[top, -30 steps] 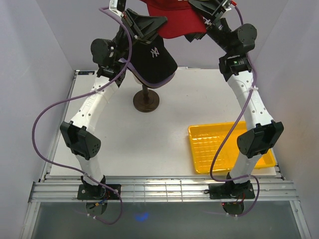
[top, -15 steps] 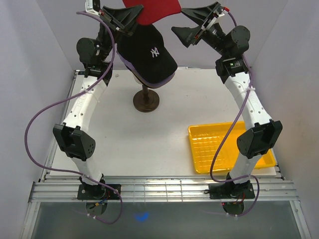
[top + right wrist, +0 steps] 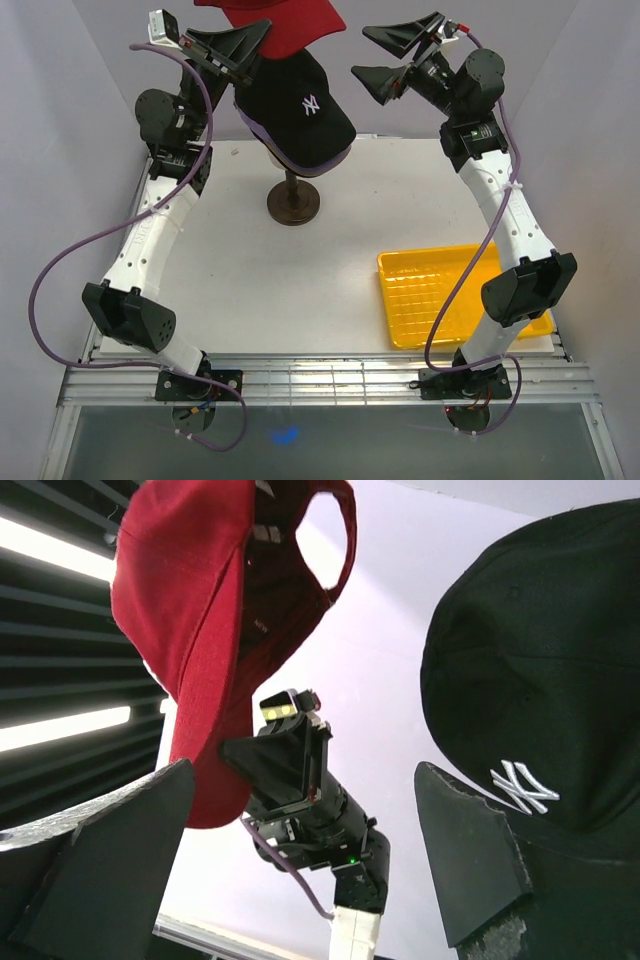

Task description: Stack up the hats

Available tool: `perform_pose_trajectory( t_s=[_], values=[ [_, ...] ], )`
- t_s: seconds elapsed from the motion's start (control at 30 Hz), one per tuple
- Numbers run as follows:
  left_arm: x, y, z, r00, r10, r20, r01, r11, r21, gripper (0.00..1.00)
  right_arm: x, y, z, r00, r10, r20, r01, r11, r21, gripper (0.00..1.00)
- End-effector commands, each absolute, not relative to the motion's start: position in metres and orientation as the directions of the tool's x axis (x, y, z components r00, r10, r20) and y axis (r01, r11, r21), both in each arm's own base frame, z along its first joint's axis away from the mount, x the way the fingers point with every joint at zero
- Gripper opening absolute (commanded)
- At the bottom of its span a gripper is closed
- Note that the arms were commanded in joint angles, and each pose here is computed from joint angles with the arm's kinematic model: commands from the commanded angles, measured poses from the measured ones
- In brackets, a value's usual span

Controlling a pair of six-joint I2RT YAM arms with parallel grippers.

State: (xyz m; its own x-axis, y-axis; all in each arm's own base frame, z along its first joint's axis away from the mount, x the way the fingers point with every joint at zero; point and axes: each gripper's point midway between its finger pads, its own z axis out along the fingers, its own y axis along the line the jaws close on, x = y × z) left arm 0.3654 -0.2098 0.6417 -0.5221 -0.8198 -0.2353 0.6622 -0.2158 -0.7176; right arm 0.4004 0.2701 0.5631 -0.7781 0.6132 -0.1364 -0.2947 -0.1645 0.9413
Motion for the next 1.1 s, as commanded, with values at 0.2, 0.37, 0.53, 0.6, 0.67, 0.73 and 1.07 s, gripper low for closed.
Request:
perform_pose_trajectory(
  t_s=[0.2, 0.37, 0.53, 0.6, 0.67, 0.73, 1.07],
  values=[
    [0.348, -0.200, 0.637, -0.462, -0.855, -0.236, 0.680, -0.171, -0.713, 0.00, 0.384, 0.273, 0.591, -0.755, 0.626, -0.194, -0.362, -0.152, 0.920, 0.93],
    [0.354, -0.206, 0.620, -0.469, -0.851, -0.235, 0.659, -0.160, -0.735, 0.00, 0.373, 0.282, 0.595, -0.754, 0.628, -0.191, -0.365, -0.159, 0.917, 0.92],
    [0.357, -0.210, 0.614, -0.469, -0.851, -0.235, 0.658, -0.159, -0.736, 0.00, 0.361, 0.299, 0.594, -0.760, 0.623, -0.186, -0.357, -0.162, 0.920, 0.90],
    [0.358, -0.210, 0.615, -0.465, -0.852, -0.242, 0.664, -0.155, -0.731, 0.00, 0.359, 0.306, 0.593, -0.770, 0.612, -0.179, -0.348, -0.168, 0.922, 0.88],
    [0.359, -0.212, 0.613, -0.469, -0.849, -0.245, 0.662, -0.154, -0.733, 0.00, 0.356, 0.310, 0.594, -0.773, 0.609, -0.178, -0.348, -0.173, 0.921, 0.87],
    [0.359, -0.214, 0.610, -0.476, -0.844, -0.248, 0.660, -0.156, -0.735, 0.00, 0.356, 0.312, 0.595, -0.769, 0.616, -0.171, -0.342, -0.170, 0.924, 0.85],
    [0.351, -0.222, 0.590, -0.494, -0.823, -0.282, 0.670, -0.153, -0.726, 0.00, 0.357, 0.316, 0.602, -0.762, 0.635, -0.128, -0.316, -0.191, 0.930, 0.66]
  ],
)
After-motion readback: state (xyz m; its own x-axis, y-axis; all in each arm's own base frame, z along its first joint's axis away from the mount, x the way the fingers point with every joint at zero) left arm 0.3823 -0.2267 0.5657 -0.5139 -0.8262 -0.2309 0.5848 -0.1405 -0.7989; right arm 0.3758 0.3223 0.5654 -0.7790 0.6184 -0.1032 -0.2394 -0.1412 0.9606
